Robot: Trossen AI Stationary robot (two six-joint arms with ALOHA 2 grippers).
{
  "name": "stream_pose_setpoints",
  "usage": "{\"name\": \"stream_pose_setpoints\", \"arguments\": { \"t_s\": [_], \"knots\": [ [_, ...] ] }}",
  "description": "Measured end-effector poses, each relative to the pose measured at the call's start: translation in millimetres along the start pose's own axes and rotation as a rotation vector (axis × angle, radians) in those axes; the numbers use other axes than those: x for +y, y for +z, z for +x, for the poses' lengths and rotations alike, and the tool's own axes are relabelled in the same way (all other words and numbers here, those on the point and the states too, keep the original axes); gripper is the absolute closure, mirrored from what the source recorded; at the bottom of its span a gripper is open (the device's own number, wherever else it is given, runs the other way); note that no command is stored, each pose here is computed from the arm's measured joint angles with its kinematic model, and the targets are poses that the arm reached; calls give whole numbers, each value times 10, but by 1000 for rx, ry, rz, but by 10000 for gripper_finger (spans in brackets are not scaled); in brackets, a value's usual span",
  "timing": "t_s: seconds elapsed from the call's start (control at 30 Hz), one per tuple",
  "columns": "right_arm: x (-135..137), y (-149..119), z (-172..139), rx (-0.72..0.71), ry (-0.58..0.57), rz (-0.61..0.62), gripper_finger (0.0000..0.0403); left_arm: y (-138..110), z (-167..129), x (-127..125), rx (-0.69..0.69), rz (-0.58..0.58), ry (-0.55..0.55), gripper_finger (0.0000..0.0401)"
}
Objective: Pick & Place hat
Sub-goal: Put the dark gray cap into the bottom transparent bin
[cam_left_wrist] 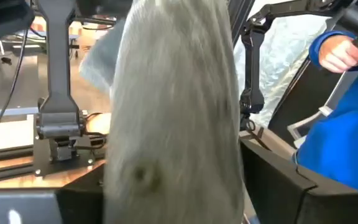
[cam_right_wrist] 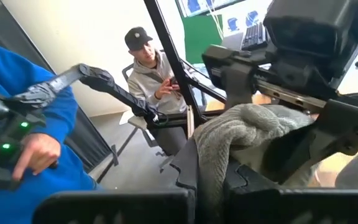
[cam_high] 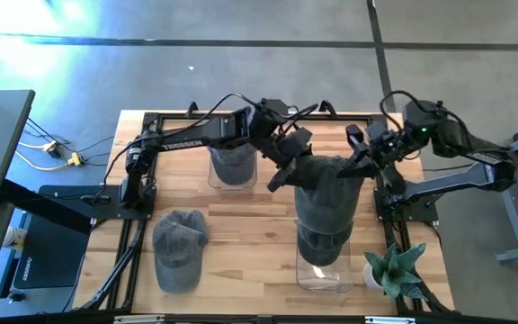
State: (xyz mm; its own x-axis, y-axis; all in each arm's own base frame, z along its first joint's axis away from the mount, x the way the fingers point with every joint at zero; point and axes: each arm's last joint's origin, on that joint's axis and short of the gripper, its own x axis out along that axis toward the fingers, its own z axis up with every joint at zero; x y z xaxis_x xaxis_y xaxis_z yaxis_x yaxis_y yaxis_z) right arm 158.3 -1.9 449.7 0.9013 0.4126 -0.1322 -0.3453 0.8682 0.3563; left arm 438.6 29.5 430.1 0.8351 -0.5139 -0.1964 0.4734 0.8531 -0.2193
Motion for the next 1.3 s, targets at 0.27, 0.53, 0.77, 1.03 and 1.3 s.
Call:
{"name": "stream_pose_setpoints", "arguments": {
  "t_s": [0.27, 0.53, 0.77, 1.03, 1.3],
  "knots": [
    [71, -26, -123, 0, 9, 51, 395, 42, 3, -33, -31, -8, -80, 315],
    [62, -34, -68, 41, 89, 55, 388, 131, -8, -76, -96, 38, -194, 383],
    [16, -83, -37, 81, 47, -83, 290, 220, -174, -64, -114, 33, -226, 396],
    [-102, -198, 166, 224, 188, -181, 161, 356, -448, -39, -155, 71, -175, 400],
    [20, -124, 59, 180, 365, -70, 185, 372, -554, 0, -148, 63, -195, 400]
  ]
}}
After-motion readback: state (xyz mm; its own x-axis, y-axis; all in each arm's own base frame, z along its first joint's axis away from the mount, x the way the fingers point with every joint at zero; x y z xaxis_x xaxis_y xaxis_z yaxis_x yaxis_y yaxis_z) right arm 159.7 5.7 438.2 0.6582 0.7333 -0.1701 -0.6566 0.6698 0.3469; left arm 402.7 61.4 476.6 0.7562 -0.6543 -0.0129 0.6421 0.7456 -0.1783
